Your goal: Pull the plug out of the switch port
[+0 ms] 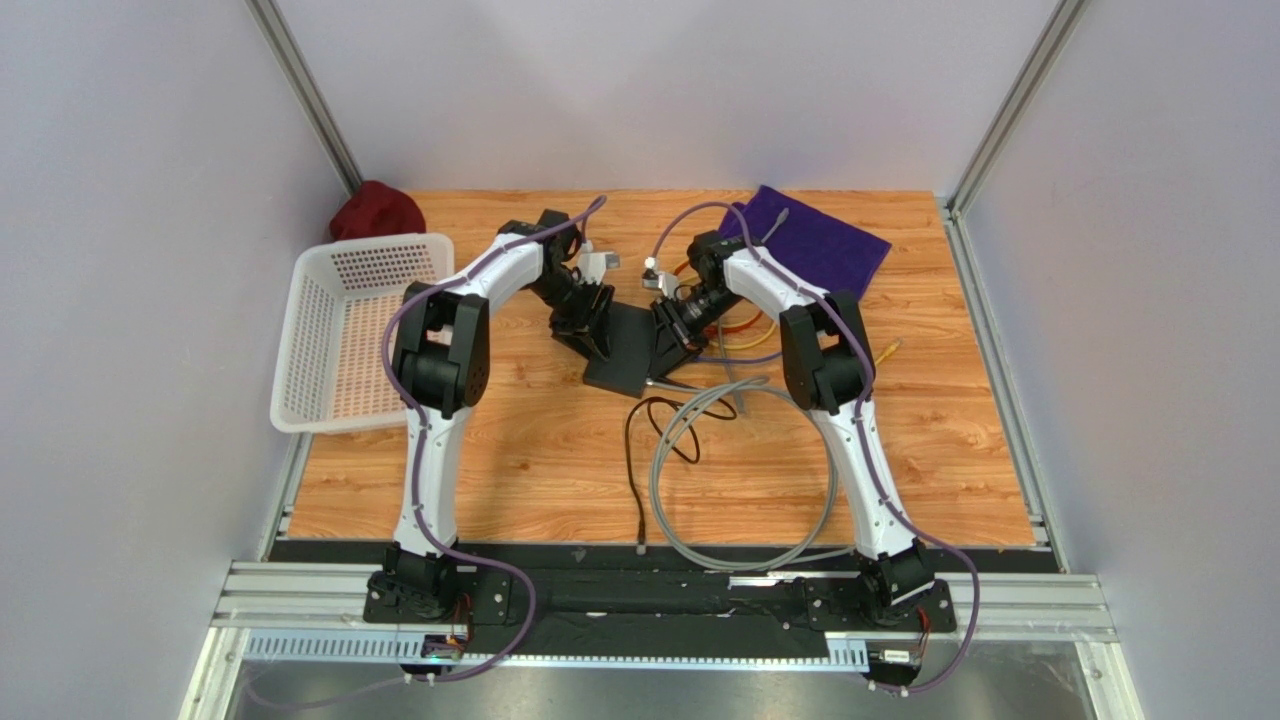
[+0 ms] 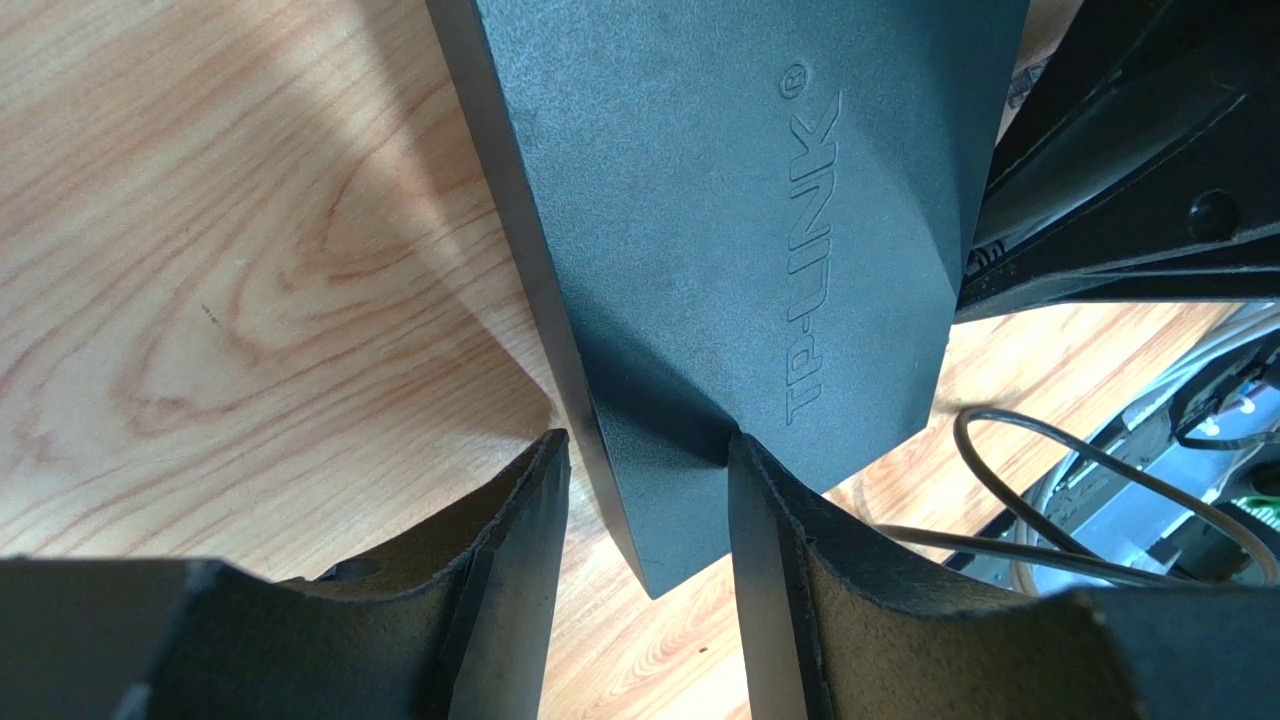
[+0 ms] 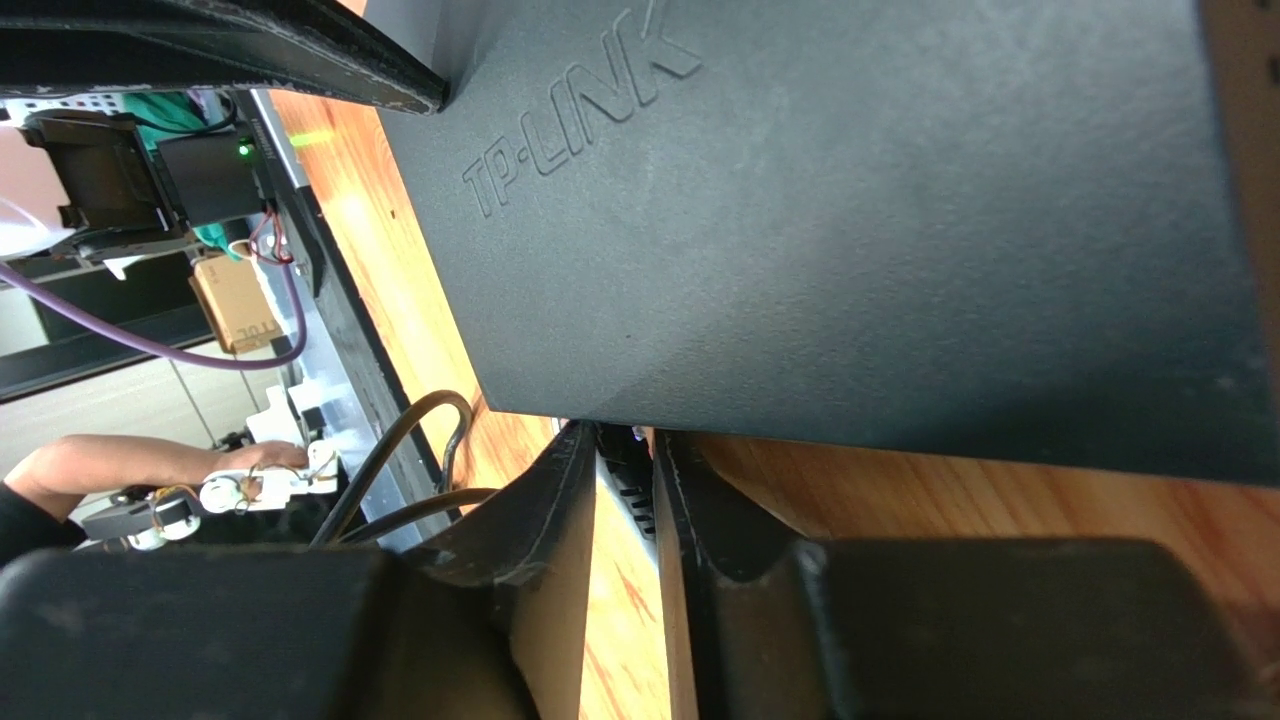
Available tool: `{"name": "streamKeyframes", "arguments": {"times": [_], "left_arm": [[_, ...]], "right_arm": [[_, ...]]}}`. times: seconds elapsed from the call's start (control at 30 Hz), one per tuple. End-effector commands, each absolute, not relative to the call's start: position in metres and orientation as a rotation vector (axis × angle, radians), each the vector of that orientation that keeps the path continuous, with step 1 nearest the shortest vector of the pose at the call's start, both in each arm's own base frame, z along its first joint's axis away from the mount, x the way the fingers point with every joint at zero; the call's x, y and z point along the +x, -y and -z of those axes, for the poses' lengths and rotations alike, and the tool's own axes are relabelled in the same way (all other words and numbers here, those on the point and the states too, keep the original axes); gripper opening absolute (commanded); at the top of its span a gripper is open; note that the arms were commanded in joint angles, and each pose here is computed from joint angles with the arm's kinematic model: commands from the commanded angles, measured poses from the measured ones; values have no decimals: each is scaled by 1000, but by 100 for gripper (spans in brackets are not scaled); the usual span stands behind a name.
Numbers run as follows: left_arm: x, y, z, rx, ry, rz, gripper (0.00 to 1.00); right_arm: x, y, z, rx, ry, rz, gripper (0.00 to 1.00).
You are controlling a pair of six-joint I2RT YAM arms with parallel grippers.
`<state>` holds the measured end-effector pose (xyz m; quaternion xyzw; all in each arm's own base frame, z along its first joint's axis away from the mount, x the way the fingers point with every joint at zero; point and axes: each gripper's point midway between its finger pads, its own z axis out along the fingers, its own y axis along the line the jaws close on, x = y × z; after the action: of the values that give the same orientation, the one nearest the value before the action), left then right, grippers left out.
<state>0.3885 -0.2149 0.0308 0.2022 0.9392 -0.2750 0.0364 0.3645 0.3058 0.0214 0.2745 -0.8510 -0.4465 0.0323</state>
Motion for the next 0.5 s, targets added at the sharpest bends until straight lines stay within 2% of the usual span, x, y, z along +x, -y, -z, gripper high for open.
{"name": "streamKeyframes", "arguments": {"times": [0.0,0.03,0.1,0.13,0.17,0.47], "left_arm": [[376,195,2,684,-2979,681,51],[376,196,2,689,-2978,681,51],[376,195,1,689,-2977,676,51],[376,195,1,693,-2977,676,51],[376,195,2,693,-2978,671,51],[377,194,3,711,-2975,659,51]], "right_arm": [[357,-304,32,1031,2689,1095,21],[357,-303,32,1030,2691,1093,15],[356,-303,33,1032,2689,1086,9],[357,-303,32,1039,2698,1077,2],[356,-302,33,1037,2700,1064,0],[345,-289,34,1040,2694,992,0]]}}
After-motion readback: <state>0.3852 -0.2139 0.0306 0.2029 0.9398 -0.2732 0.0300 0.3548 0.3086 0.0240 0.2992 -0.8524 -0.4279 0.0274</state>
